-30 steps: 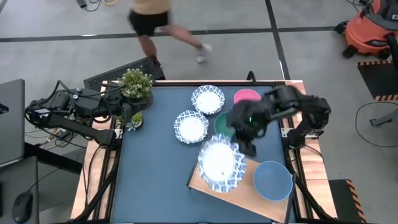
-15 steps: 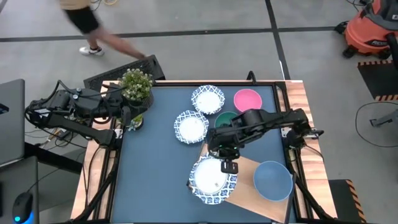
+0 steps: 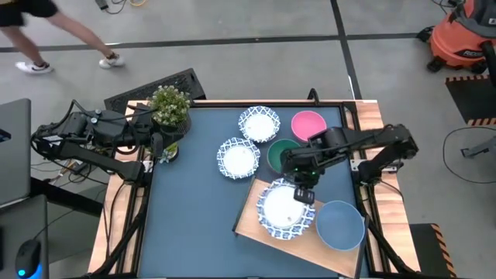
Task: Place and stack bowls onto a shelf
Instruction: Put the white bowl on the shelf
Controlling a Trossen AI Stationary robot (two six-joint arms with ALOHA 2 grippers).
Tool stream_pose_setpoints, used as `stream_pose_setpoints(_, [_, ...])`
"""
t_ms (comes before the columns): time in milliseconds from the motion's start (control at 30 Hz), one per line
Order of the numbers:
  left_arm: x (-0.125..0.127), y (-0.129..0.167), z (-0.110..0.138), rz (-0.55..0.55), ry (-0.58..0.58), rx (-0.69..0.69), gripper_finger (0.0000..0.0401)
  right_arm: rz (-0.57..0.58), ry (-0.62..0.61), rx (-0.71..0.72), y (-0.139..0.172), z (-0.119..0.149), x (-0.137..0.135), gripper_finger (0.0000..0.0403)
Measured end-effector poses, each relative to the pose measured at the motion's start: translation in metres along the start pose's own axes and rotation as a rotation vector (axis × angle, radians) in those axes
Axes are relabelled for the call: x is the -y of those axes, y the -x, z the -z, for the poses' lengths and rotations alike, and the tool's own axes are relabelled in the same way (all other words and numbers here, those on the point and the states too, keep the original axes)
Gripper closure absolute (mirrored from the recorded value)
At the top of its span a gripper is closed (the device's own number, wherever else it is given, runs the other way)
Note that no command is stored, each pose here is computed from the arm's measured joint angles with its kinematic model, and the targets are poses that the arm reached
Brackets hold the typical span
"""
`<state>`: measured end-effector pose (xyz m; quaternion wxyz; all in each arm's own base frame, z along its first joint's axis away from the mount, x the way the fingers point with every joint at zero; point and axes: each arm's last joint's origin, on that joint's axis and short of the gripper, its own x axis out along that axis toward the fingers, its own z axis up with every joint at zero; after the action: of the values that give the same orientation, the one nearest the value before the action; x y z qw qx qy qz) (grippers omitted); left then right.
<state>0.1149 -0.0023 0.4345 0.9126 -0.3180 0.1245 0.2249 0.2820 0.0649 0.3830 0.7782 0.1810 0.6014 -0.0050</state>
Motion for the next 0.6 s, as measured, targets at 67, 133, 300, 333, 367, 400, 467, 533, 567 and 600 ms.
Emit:
stream_pose_setpoints(67, [0.0, 0.0, 0.0, 0.0, 0.001, 0.0, 0.0158, -0.032, 0.001, 0.02, -0.003, -0.002, 0.0, 0.0378])
stream_pose_setpoints(133, [0.0, 0.0, 0.0, 0.0, 0.001, 0.0, 0.0158, -0.059, 0.001, 0.012, -0.008, -0.006, -0.001, 0.0378])
stream_pose_setpoints(300, [0.0, 0.0, 0.0, 0.001, 0.002, -0.001, 0.0158, -0.037, 0.012, -0.08, -0.032, -0.015, -0.001, 0.0376])
stream_pose_setpoints(333, [0.0, 0.0, 0.0, 0.002, 0.002, -0.001, 0.0158, -0.031, 0.014, -0.093, -0.037, -0.017, -0.001, 0.0375])
stream_pose_setpoints(367, [0.0, 0.0, 0.0, 0.003, 0.002, -0.003, 0.0158, -0.026, 0.014, -0.104, -0.04, -0.019, -0.001, 0.0373])
stream_pose_setpoints(400, [0.0, 0.0, 0.0, 0.003, 0.002, -0.003, 0.0158, -0.023, 0.017, -0.111, -0.043, -0.019, -0.001, 0.0371])
stream_pose_setpoints(467, [0.0, 0.0, 0.0, 0.004, 0.002, -0.004, 0.0158, -0.02, 0.027, -0.119, -0.046, -0.021, -0.002, 0.0367])
stream_pose_setpoints(533, [0.0, 0.0, 0.0, 0.003, 0.004, -0.004, 0.0158, -0.027, 0.033, -0.12, -0.046, -0.022, -0.001, 0.0364])
stream_pose_setpoints(567, [0.0, 0.0, 0.0, 0.004, 0.004, -0.004, 0.0158, -0.031, 0.032, -0.117, -0.046, -0.022, 0.0, 0.0361])
stream_pose_setpoints(600, [0.0, 0.0, 0.0, 0.004, 0.002, -0.004, 0.0158, -0.036, 0.031, -0.112, -0.046, -0.023, 0.0, 0.0358])
